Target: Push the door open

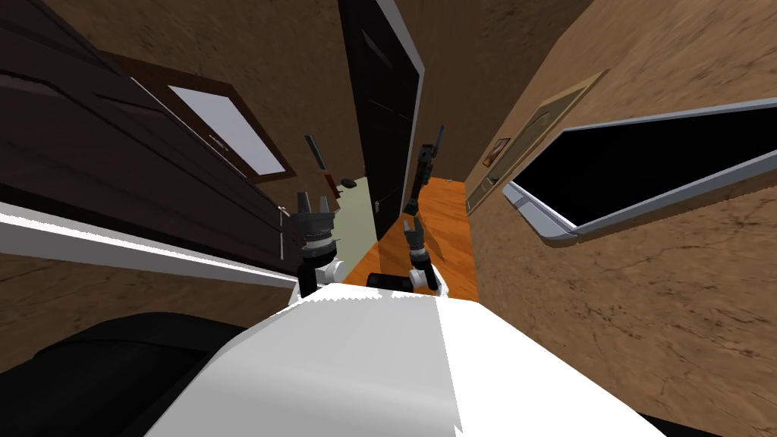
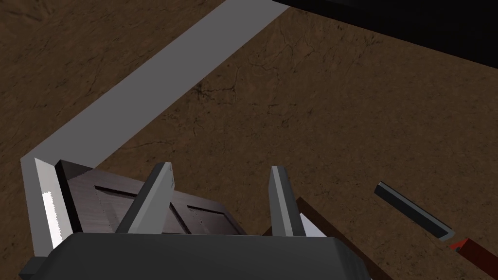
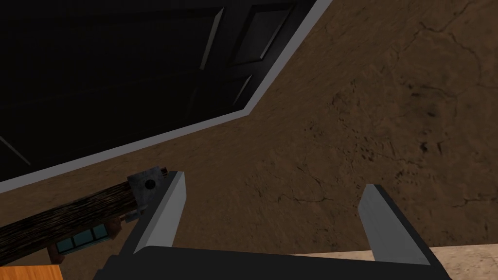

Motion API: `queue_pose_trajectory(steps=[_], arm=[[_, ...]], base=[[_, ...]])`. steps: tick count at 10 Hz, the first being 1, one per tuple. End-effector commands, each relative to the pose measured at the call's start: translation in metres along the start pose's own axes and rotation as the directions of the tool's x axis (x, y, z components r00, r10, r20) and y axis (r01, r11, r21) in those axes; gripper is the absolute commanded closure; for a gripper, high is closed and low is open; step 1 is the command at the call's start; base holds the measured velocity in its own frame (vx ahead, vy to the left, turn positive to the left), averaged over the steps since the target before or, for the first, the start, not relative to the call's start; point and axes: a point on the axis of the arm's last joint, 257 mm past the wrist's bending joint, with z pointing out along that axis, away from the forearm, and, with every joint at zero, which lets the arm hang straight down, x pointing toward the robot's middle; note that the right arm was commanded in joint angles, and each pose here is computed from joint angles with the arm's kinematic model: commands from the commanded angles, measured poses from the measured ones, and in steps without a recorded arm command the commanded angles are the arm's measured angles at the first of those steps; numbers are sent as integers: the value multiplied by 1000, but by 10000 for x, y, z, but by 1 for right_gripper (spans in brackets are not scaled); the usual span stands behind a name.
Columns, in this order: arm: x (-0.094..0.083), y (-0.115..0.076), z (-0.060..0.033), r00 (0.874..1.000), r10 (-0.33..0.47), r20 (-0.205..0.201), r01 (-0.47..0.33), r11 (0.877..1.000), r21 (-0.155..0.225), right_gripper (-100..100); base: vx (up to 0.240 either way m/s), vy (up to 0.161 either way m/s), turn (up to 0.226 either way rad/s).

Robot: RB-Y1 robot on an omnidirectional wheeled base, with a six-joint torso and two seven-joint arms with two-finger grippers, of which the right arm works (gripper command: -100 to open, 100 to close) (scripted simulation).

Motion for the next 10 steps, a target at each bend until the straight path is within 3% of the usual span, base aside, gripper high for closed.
queue_pose_trajectory(steps=[1,10], arm=[[133,-138,-29,999,23,-26,-23,999,29,-100],[689,-718,-242,985,112,-130,-92,984,151,-100]], base=[[165,-13,-9],[128,-7,-8]])
